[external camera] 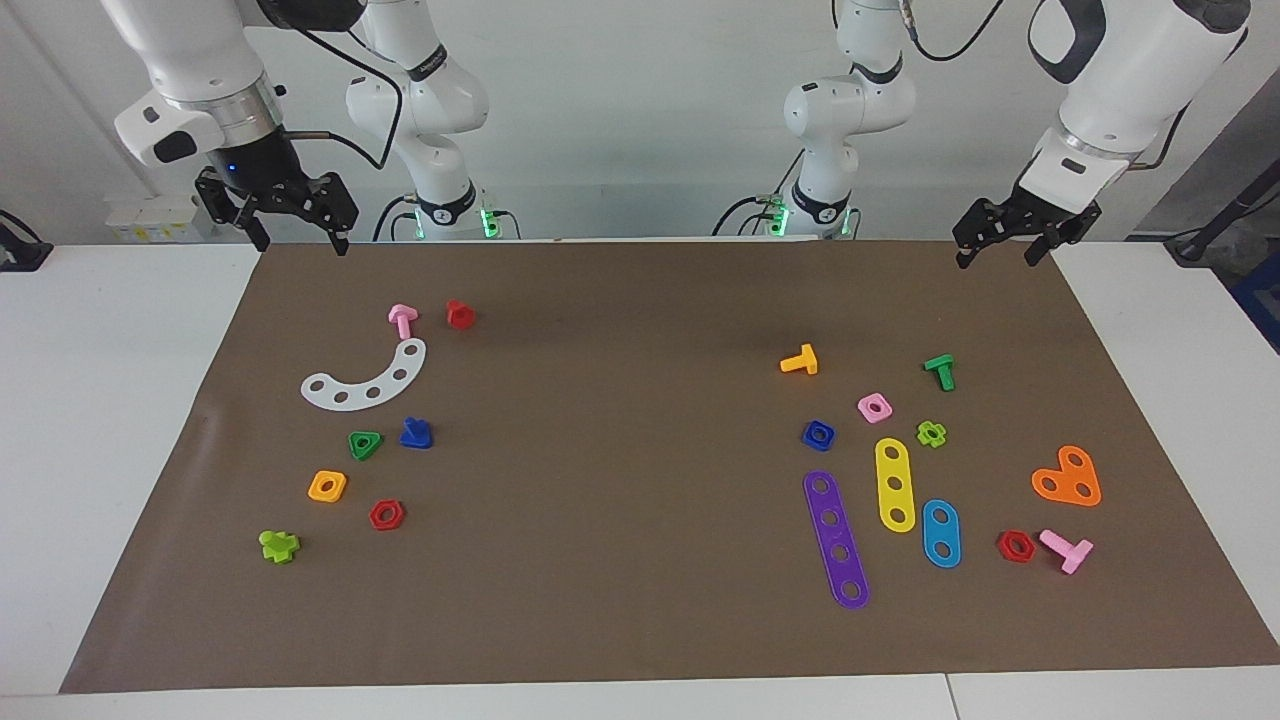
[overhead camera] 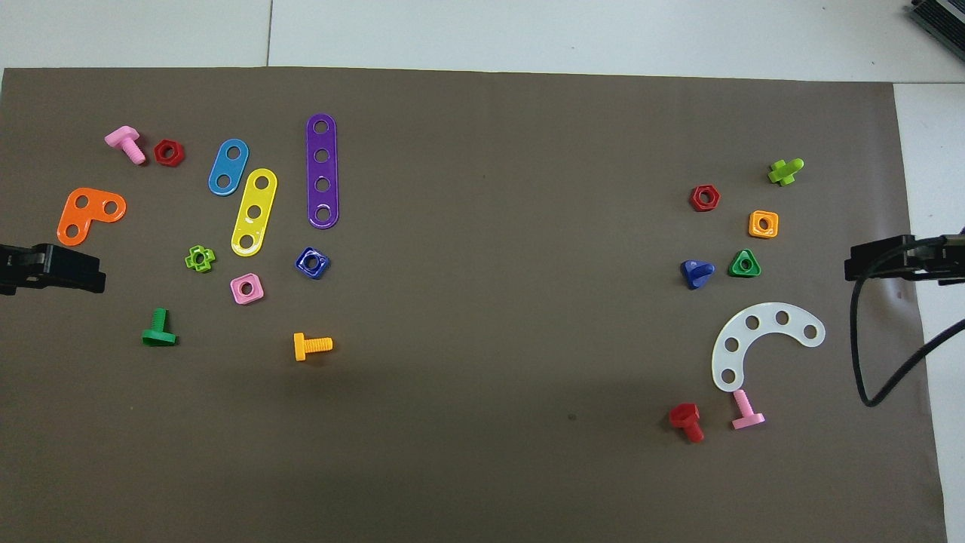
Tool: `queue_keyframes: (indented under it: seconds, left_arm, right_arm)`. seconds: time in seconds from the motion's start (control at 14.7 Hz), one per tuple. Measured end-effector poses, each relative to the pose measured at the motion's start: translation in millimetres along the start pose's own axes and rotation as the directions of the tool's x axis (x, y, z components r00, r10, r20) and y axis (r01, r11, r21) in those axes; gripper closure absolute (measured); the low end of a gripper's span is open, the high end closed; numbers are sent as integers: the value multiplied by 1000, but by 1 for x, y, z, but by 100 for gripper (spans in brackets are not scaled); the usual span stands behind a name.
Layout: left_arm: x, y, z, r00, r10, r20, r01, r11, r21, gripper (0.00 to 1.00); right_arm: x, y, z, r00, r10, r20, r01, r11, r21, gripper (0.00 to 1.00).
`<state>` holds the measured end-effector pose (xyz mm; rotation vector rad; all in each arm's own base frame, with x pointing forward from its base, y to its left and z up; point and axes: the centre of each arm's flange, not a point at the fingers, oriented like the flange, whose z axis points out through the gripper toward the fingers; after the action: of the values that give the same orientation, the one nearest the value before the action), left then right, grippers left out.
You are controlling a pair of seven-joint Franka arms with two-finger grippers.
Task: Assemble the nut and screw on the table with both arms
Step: 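Reach the right gripper down to the blue nut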
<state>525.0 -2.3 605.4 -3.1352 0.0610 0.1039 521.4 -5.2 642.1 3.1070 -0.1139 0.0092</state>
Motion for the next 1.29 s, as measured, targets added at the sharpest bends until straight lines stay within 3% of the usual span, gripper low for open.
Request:
queue_keyframes:
  seconds: [0.54, 0.75, 1.29]
  left_arm:
    - [0, 0, 0, 1000, 0, 0, 0, 1000, 0, 0]
    - [0, 0, 0, 1000, 0, 0, 0, 1000, 0, 0]
    - [0, 0, 0, 1000, 0, 0, 0, 1000, 0, 0]
  right_arm:
    - [6, -5, 11, 1000, -4, -22, 4, 1000, 20, 0]
    - [23, -14, 65, 998, -11, -56, 13, 999, 32, 0]
    - [87, -59, 243, 991, -122, -50, 124, 992, 25, 0]
